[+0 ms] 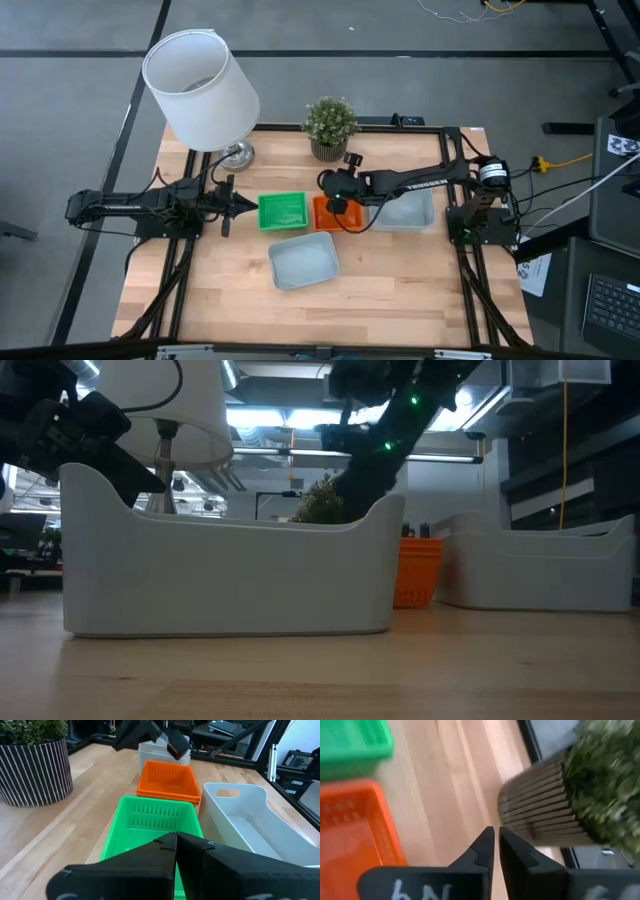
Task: Stack baskets by color
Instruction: Stack the bottom gray bin on the top of the gray bins
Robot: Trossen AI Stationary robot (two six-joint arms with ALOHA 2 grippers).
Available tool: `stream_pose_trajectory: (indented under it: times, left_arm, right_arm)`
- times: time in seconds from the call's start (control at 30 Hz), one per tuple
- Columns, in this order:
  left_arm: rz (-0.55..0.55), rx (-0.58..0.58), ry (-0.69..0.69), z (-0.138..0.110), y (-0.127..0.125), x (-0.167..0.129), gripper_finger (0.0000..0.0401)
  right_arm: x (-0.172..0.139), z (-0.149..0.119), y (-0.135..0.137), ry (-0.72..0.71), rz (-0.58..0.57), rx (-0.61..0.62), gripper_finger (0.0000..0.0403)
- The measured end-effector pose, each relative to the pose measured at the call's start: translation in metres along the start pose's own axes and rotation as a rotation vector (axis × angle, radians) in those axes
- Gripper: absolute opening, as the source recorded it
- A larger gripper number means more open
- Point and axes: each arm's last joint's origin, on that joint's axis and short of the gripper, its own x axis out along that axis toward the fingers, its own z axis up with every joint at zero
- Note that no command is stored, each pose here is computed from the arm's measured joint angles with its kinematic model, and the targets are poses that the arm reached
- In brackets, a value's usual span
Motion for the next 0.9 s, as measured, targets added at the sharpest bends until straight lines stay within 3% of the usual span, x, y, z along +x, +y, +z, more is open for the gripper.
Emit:
stream_pose_trajectory:
  times: [0.07, 0.17, 0.33, 0.4, 0.53, 0.7, 0.8, 0.9]
  left_arm:
    - [0.000, 0.000, 0.000, 0.000, 0.000, 0.000, 0.0000]
    - [0.000, 0.000, 0.001, 0.000, 0.000, 0.000, 0.0000]
    - [0.000, 0.000, 0.000, 0.000, 0.000, 0.000, 0.0000]
    - [0.000, 0.000, 0.000, 0.000, 0.000, 0.000, 0.0000]
    - [0.000, 0.000, 0.000, 0.000, 0.000, 0.000, 0.0000]
    - [0.000, 0.000, 0.000, 0.000, 0.000, 0.000, 0.0000]
    - [0.000, 0.000, 0.002, 0.000, 0.000, 0.000, 0.0000]
    - [0.002, 0.000, 0.001, 0.000, 0.000, 0.000, 0.0000]
  right_arm:
    - [-0.005, 0.009, 0.000, -0.030, 0.045, 0.015, 0.0029]
    - [-0.020, 0.027, 0.005, -0.094, 0.219, 0.020, 0.0029]
    - [-0.055, 0.055, 0.020, -0.221, 0.748, 0.002, 0.0029]
    - [-0.067, 0.058, 0.029, -0.244, 0.880, -0.017, 0.0029]
    - [-0.084, 0.055, 0.051, -0.257, 0.868, -0.067, 0.0029]
    - [-0.094, 0.059, 0.082, -0.321, 0.843, -0.008, 0.0033]
    - [-0.094, 0.061, 0.099, -0.332, 0.883, 0.053, 0.0058]
    - [-0.086, 0.062, 0.117, -0.257, 0.919, 0.133, 0.0103]
